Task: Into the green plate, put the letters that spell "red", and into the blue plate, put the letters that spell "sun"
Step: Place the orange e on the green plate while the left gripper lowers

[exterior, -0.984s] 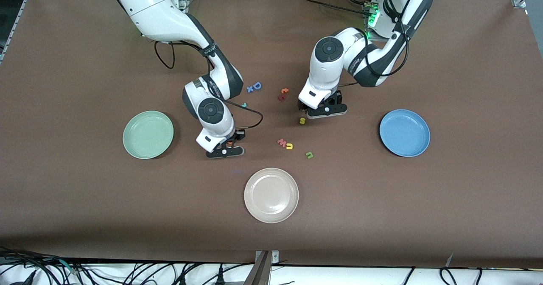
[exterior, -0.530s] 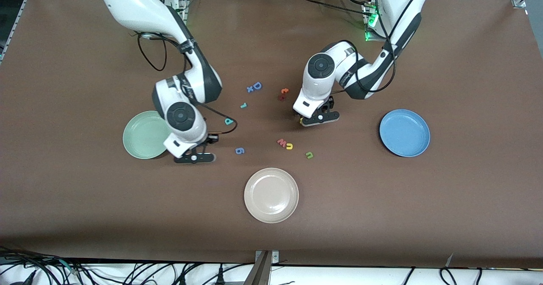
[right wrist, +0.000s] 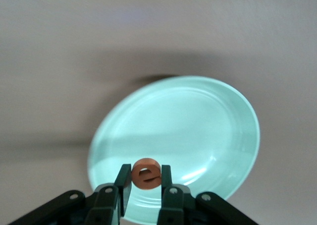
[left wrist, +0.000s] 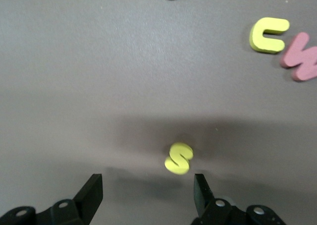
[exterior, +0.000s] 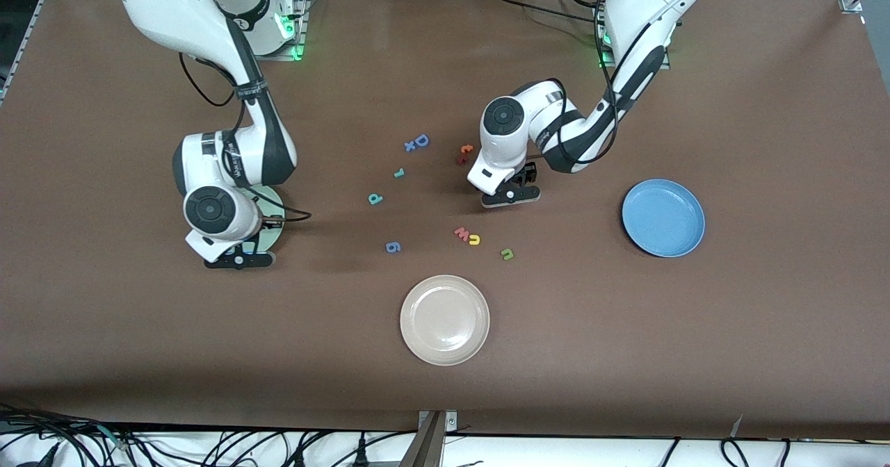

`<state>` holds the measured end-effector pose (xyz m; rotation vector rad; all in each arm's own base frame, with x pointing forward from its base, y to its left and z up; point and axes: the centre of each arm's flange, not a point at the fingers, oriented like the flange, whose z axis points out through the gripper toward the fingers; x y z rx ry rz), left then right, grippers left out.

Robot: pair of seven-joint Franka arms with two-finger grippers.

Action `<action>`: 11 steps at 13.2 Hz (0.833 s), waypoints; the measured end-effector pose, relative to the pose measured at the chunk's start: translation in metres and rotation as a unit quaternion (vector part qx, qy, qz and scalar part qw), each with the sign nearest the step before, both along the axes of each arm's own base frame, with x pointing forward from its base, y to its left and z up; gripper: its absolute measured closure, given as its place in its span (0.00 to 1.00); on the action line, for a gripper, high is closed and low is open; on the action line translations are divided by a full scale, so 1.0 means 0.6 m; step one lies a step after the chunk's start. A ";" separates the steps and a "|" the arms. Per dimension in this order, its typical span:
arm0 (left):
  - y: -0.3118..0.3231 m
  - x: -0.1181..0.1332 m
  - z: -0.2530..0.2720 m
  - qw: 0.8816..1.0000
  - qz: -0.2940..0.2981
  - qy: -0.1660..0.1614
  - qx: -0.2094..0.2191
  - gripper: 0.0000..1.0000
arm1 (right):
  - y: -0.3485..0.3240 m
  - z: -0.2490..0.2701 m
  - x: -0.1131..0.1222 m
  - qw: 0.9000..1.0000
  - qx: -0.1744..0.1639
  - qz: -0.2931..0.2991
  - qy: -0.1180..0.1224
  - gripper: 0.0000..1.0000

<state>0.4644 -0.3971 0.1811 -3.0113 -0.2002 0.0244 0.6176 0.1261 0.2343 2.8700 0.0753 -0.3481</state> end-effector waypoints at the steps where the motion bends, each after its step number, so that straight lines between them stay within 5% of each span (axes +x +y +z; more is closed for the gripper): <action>1: -0.003 -0.003 -0.005 1.000 -0.006 -0.004 0.004 0.17 | -0.017 -0.012 -0.004 1.000 -0.001 -0.002 0.009 0.72; 3: -0.012 -0.004 -0.006 1.000 -0.007 -0.007 0.003 0.17 | -0.033 -0.032 -0.010 1.000 -0.004 -0.003 0.021 0.65; 8: -0.027 -0.013 -0.012 1.000 -0.018 -0.011 0.005 0.21 | -0.039 -0.037 -0.007 1.000 -0.004 -0.005 0.021 0.11; 11: -0.027 -0.013 -0.020 0.999 -0.032 -0.021 0.013 0.27 | -0.032 -0.033 -0.005 1.000 -0.002 -0.002 0.018 0.10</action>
